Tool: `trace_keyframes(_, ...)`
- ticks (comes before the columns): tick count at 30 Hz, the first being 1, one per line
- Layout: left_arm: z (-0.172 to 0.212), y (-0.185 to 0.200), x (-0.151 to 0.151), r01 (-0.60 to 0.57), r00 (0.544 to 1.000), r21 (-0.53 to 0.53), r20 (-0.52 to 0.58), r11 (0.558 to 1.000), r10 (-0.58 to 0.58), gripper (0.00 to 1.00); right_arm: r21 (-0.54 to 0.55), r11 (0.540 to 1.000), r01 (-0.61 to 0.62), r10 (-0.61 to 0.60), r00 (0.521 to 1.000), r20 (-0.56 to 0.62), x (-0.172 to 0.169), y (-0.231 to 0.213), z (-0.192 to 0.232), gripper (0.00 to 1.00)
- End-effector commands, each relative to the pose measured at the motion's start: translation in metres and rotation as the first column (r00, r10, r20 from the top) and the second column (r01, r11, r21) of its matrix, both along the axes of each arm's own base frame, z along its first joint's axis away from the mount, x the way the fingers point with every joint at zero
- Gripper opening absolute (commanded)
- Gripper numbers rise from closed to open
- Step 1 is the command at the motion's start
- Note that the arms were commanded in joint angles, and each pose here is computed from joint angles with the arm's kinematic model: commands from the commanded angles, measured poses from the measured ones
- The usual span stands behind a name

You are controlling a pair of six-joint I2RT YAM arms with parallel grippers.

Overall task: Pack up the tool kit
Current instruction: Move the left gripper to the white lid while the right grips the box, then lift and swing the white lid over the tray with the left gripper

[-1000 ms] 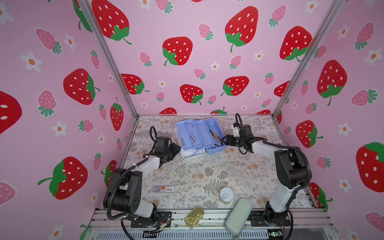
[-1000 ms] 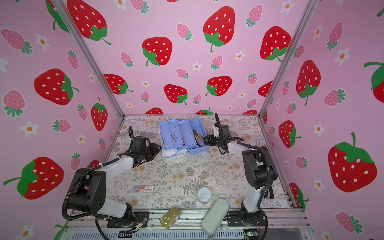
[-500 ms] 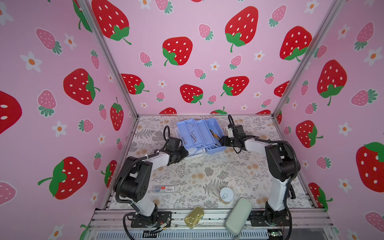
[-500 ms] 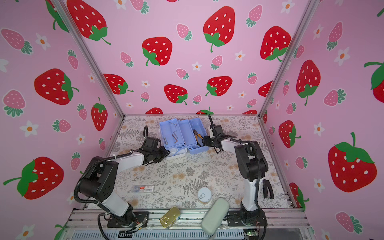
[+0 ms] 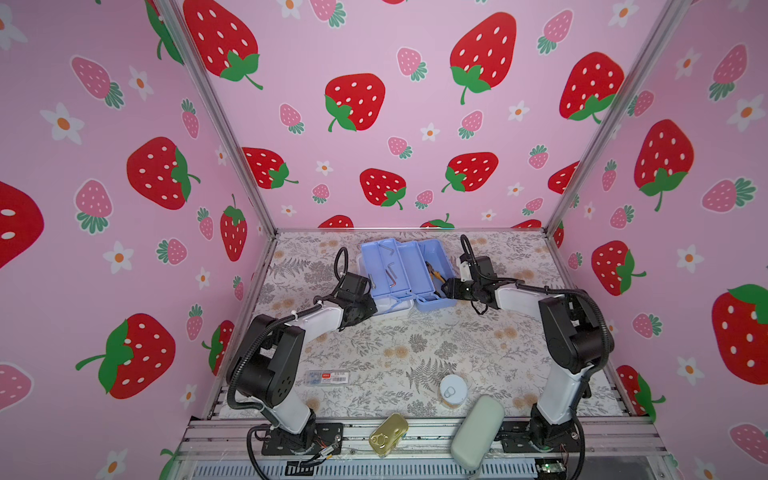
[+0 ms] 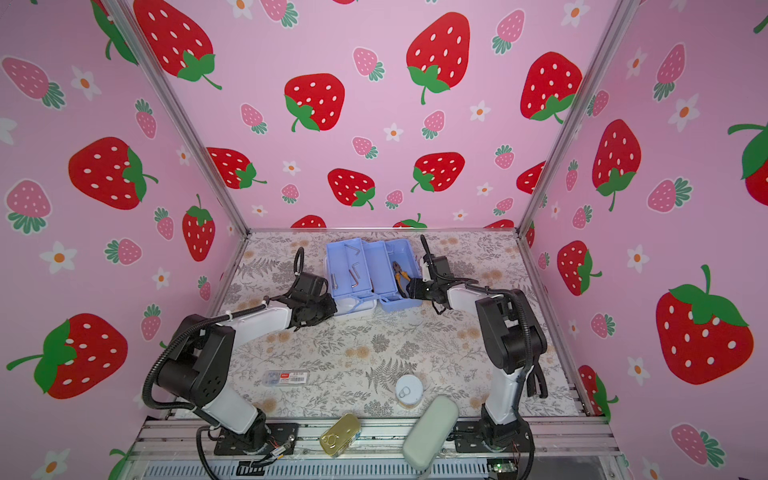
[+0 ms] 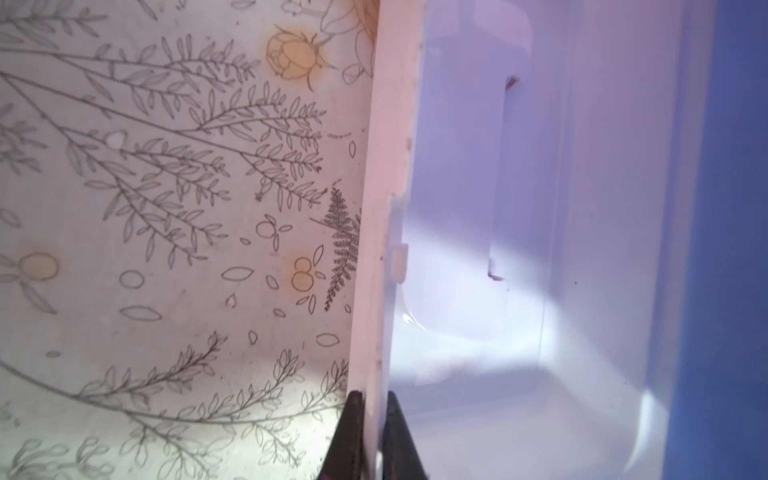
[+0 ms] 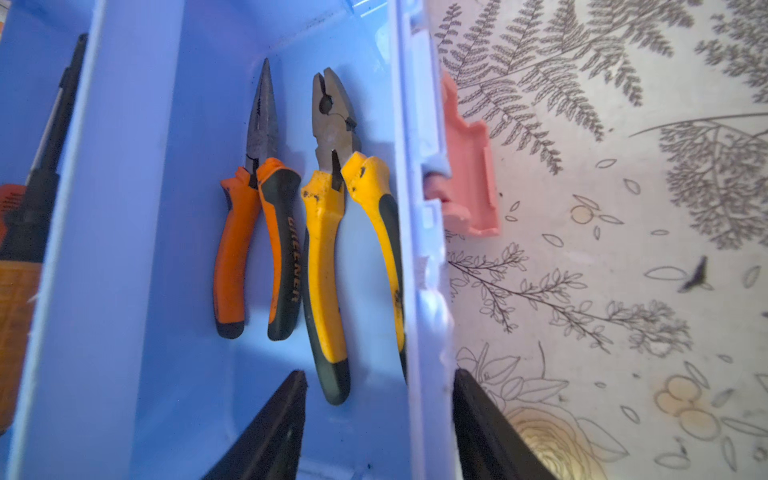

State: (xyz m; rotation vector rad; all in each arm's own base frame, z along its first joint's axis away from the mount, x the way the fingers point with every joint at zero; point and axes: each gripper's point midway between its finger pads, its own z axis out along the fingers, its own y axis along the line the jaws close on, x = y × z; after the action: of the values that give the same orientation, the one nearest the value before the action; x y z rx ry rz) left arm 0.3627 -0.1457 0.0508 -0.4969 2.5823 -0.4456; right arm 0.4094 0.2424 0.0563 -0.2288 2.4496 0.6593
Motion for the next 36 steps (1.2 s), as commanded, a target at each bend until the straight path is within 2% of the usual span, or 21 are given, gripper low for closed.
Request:
trace_keyframes(1, 0.043, 0.013, 0.012, -0.006, 0.997, 0.1, 0.083, 0.995, -0.003, 0.07, 0.006, 0.999, -0.04, 0.04, 0.996, -0.077, -0.024, 0.007, -0.013, 0.56)
trace_keyframes(2, 0.049, 0.014, 0.012, -0.002, 0.996, 0.11, 0.092, 0.994, -0.008, 0.02, 0.009, 0.999, -0.047, 0.048, 0.996, -0.08, -0.025, 0.01, -0.013, 0.56)
trace_keyframes(8, 0.073, 0.01, 0.015, 0.008, 0.992, 0.104, 0.128, 0.995, -0.021, 0.01, 0.02, 0.998, -0.053, 0.054, 0.995, -0.081, -0.033, 0.02, -0.013, 0.55)
trace_keyframes(13, 0.094, 0.005, 0.015, 0.003, 0.985, 0.069, 0.172, 0.998, -0.015, 0.02, -0.018, 0.997, -0.076, 0.074, 0.994, -0.084, -0.033, 0.028, -0.018, 0.55)
trace_keyframes(23, 0.145, -0.007, 0.015, 0.01, 0.957, -0.015, 0.291, 1.0, -0.005, 0.14, -0.015, 0.995, -0.101, 0.098, 0.989, -0.111, -0.036, 0.043, -0.03, 0.55)
trace_keyframes(36, 0.168, -0.027, 0.022, 0.034, 0.934, -0.075, 0.356, 0.997, -0.006, 0.31, -0.008, 0.994, -0.108, 0.106, 0.988, -0.116, -0.037, 0.046, -0.031, 0.54)
